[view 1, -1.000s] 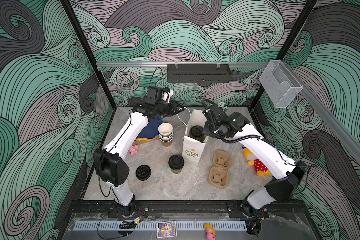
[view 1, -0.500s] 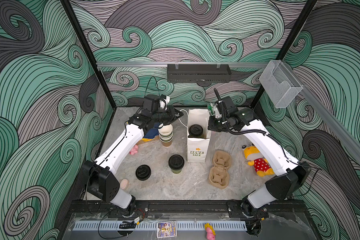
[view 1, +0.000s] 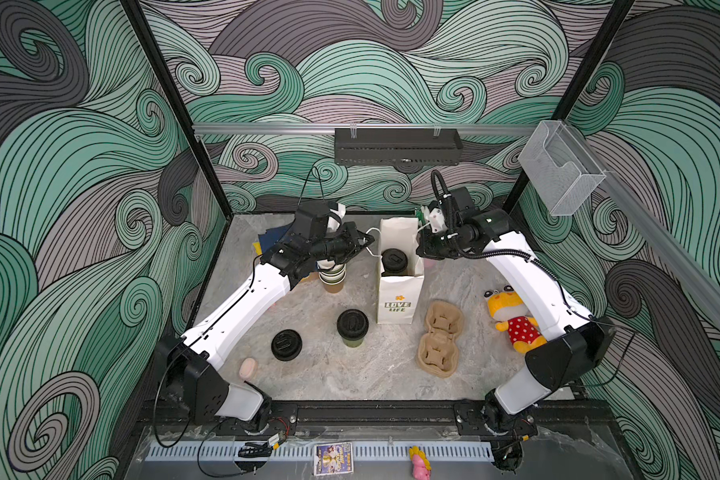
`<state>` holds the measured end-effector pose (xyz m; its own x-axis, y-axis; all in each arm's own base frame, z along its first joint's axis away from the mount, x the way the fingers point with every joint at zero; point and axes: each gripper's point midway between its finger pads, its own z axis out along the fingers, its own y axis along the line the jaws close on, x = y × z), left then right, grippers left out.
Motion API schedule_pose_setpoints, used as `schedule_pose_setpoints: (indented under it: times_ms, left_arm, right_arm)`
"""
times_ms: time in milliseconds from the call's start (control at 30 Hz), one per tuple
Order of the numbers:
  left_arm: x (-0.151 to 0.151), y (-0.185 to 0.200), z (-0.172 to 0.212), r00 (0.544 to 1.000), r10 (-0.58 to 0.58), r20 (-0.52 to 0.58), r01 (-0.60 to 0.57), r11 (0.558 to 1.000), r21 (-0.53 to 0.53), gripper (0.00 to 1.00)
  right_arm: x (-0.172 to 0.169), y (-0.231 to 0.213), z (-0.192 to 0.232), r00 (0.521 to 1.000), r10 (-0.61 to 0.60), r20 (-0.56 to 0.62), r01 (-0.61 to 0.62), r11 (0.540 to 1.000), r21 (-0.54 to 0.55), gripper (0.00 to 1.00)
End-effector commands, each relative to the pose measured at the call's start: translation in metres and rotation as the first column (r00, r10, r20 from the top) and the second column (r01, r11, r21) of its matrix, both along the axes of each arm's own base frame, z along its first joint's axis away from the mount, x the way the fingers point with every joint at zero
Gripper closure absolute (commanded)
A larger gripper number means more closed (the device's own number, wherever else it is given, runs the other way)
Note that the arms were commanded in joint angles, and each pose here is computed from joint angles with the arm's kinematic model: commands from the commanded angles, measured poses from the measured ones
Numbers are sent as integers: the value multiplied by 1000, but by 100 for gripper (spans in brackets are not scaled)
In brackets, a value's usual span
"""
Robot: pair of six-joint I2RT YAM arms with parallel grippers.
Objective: Pack the takeout coffee
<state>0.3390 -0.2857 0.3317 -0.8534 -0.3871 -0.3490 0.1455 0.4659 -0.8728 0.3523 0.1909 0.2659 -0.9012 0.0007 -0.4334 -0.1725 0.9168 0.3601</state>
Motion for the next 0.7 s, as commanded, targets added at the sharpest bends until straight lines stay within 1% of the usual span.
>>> schedule_pose_setpoints:
  times_ms: [0,100,133,167,200,233,300,333,400,467,533,600,667]
  left_arm:
    - [-2,3,27,996,61,71,-57,997,-50,100]
    - [-5,4,27,994,83,76,-80,996,-44,100]
    - [-6,4,26,993,87,76,-84,996,-38,100]
    - [-6,4,22,994,91,67,-89,996,-29,100]
    - [-6,4,19,994,93,62,-91,996,-21,96]
    - [-6,3,16,994,95,56,-94,995,-17,88]
    - [-4,4,16,993,100,57,-99,995,-12,75]
    - [-5,6,17,993,104,62,-104,995,-7,67]
    - [-5,10,21,989,116,87,-117,993,9,57]
    - [-5,18,26,982,143,121,-147,989,22,48]
    - [-6,26,33,972,169,163,-177,984,33,42]
    - [-9,37,38,963,187,193,-203,977,62,35]
    - [-14,51,43,956,196,217,-223,969,108,32]
  right_arm:
    - [-2,-5,6,1000,15,3,-15,1000,-27,85]
    - [-5,-8,5,1000,9,-4,-9,999,-39,73]
    - [-5,-9,5,1000,2,-7,-2,999,-38,66]
    - [-5,-8,5,1000,-3,-13,2,1000,-31,60]
    - [-5,-7,5,1000,-6,-16,6,1000,-26,57]
    - [-4,-7,7,1000,-10,-16,10,1000,-24,55]
    - [-7,-11,14,1000,-21,-10,21,999,-36,52]
    - [-10,-15,21,1000,-24,5,24,999,-45,49]
    - [-16,-22,37,999,-28,44,31,998,-59,42]
    - [-27,-31,59,995,-28,94,34,997,-63,35]
    - [-43,-36,75,992,-15,123,22,998,-56,32]
    - [-64,-38,86,991,0,132,6,999,-50,30]
    - [-89,-29,93,990,38,137,-33,999,-43,30]
